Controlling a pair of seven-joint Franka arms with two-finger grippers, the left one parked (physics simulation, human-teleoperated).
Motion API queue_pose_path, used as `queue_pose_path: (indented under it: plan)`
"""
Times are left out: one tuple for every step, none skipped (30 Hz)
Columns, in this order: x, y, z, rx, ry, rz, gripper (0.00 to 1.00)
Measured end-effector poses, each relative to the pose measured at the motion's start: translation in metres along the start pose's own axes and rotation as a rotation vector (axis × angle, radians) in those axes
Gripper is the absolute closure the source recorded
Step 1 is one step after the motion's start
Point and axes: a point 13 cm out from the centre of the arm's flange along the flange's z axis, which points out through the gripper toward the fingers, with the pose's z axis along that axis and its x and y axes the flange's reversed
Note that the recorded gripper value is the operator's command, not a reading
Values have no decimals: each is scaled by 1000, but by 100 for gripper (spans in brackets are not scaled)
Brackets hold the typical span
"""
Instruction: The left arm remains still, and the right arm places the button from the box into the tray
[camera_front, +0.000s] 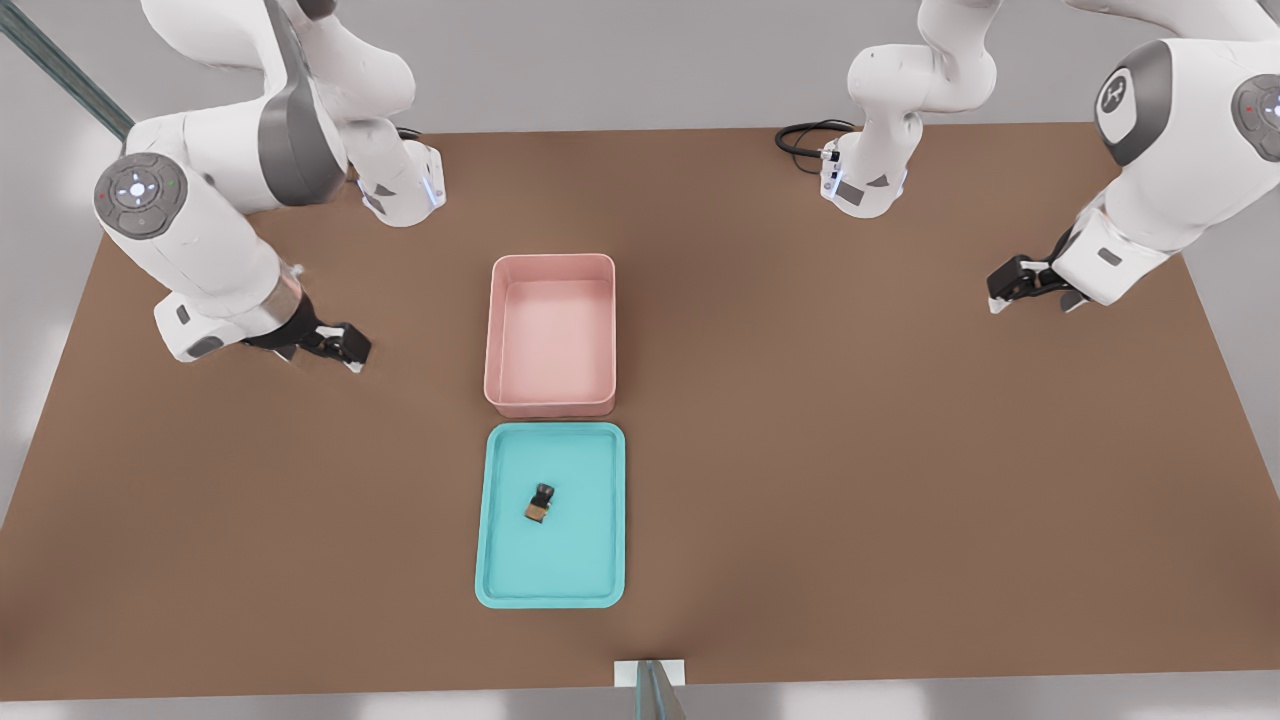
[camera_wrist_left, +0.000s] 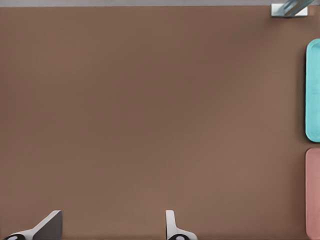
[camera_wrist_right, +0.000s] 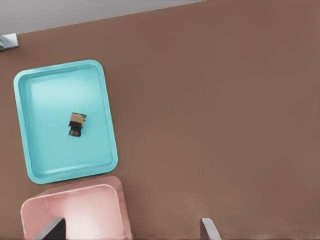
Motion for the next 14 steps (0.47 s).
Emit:
queue_pose_path:
  plan:
    - [5, -10, 3, 5, 17, 10, 0]
    - [9, -13, 4, 7, 28, 11, 0]
    - [13, -13, 4, 8, 35, 6, 0]
    - [16, -11, 3, 8, 40, -2, 0]
    - [19, -8, 3, 9, 44, -11, 0]
    - [21, -5, 3, 9, 48, -20, 0]
    - [23, -2, 4, 10, 51, -27, 0]
    - [25, -1, 4, 10, 53, -32, 0]
    - [26, 0, 4, 11, 55, -36, 0]
    - [27, -1, -1, 9, 48, -36, 0]
    - [30, -4, -17, -1, 22, -30, 0]
    - [32, -7, -27, -7, 6, -24, 0]
    - [33, -9, -31, -8, 0, -19, 0]
    - [33, -11, -29, -6, 4, -15, 0]
